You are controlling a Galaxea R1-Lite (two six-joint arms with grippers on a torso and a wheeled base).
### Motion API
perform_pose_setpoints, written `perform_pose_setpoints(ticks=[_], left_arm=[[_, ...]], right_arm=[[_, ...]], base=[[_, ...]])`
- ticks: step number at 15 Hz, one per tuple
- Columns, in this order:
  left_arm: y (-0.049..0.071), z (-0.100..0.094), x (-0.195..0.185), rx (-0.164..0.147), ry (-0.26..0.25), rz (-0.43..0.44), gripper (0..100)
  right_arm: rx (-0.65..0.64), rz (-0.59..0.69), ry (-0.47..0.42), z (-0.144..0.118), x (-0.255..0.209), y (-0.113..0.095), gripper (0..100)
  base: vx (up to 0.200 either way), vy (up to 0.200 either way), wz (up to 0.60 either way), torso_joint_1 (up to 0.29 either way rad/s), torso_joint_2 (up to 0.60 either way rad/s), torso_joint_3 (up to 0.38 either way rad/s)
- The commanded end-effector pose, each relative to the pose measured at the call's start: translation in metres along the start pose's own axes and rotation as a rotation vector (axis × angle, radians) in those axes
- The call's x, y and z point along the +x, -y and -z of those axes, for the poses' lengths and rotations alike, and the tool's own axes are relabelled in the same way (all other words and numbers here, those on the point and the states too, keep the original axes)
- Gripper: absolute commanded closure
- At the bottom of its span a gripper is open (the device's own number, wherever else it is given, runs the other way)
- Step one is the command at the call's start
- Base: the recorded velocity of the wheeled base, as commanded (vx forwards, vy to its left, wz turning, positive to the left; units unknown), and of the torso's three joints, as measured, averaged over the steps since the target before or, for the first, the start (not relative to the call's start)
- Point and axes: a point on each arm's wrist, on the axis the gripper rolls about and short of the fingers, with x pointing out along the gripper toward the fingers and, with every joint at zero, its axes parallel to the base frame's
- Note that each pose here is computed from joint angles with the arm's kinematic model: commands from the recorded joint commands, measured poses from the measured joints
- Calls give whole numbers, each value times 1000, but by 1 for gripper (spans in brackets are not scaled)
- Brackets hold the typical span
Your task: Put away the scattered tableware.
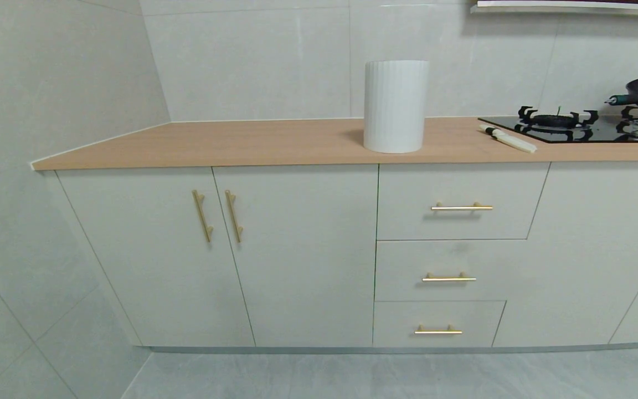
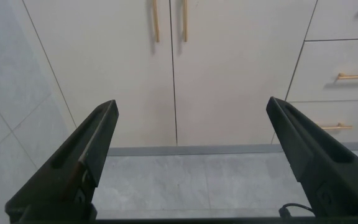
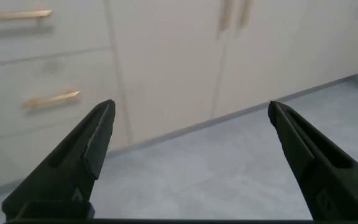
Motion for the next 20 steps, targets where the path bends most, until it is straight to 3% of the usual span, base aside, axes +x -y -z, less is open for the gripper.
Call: perform_pose_setpoints(ticks=[1, 2, 5, 7, 11, 20], left_arm=[[0, 0, 0, 0, 0, 0, 0], [0, 0, 0, 0, 0, 0, 0], [0, 0, 0, 0, 0, 0, 0], [0, 0, 0, 0, 0, 0, 0], [0, 0, 0, 15, 0, 0, 0], [0, 0, 0, 15, 2, 0, 0]], right_arm=[[43, 18, 95, 11, -14, 6, 0], [52, -176, 138, 15, -17, 4, 0], [55, -328, 123, 24, -13, -3, 0], [44, -518, 115, 33, -11, -10, 0], [37, -548, 65, 57, -2, -18, 0], [71, -550, 42, 58, -2, -18, 0]], base=[[0, 0, 0, 0, 0, 0], [0, 0, 0, 0, 0, 0], [0, 0, 0, 0, 0, 0], [0, 0, 0, 0, 0, 0], [0, 0, 0, 0, 0, 0], [0, 0, 0, 0, 0, 0]])
